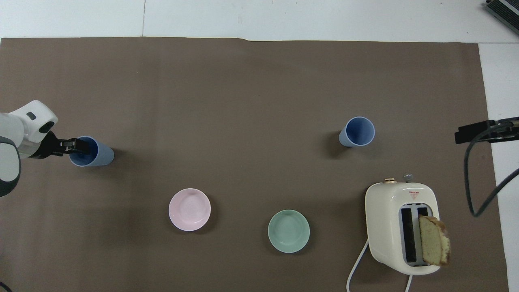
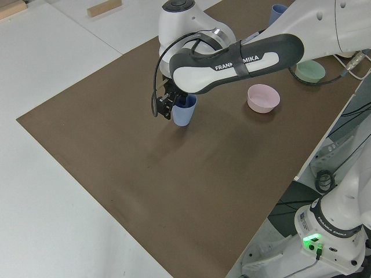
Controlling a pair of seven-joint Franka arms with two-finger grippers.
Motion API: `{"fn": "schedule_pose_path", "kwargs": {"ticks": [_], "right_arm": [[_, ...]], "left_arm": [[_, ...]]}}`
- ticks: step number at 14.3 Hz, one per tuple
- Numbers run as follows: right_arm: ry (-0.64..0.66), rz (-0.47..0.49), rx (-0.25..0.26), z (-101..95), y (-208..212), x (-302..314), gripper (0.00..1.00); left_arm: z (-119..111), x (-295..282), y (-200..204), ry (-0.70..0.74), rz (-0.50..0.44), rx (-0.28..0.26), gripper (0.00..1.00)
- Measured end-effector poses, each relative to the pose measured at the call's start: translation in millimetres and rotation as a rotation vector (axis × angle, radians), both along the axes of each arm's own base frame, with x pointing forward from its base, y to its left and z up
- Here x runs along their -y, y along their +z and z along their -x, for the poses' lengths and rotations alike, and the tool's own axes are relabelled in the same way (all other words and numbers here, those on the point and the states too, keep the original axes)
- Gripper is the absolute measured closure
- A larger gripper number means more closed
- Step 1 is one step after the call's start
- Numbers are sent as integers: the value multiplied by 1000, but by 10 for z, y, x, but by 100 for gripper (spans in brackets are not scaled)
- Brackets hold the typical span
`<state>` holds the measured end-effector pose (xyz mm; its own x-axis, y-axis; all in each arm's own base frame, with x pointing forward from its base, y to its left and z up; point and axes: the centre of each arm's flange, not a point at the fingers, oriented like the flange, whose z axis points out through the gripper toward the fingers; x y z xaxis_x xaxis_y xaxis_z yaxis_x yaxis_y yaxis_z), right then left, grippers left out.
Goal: Stack blue cups with both arms
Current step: 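Reach the left gripper to the nearby blue cup and grasp it, then lift the blue cup with the left gripper and carry it toward the center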
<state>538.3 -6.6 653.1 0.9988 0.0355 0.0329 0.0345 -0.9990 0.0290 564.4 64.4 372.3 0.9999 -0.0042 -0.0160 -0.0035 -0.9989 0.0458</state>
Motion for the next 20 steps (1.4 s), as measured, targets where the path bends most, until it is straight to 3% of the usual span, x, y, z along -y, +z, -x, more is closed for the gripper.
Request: {"fn": "schedule_pose_path", "kwargs": {"ticks": [5, 10, 13, 20], "right_arm": [[0, 0, 0, 0, 0, 0, 0], [0, 0, 0, 0, 0, 0, 0], [0, 0, 0, 0, 0, 0, 0], [0, 0, 0, 0, 0, 0, 0]], "left_arm": [[-35, 33, 53, 15, 25, 15, 93], [-252, 234, 480, 43, 65, 82, 96], [-352, 880, 848, 125, 85, 96, 96], [15, 2858, 958, 187, 115, 83, 96]]}}
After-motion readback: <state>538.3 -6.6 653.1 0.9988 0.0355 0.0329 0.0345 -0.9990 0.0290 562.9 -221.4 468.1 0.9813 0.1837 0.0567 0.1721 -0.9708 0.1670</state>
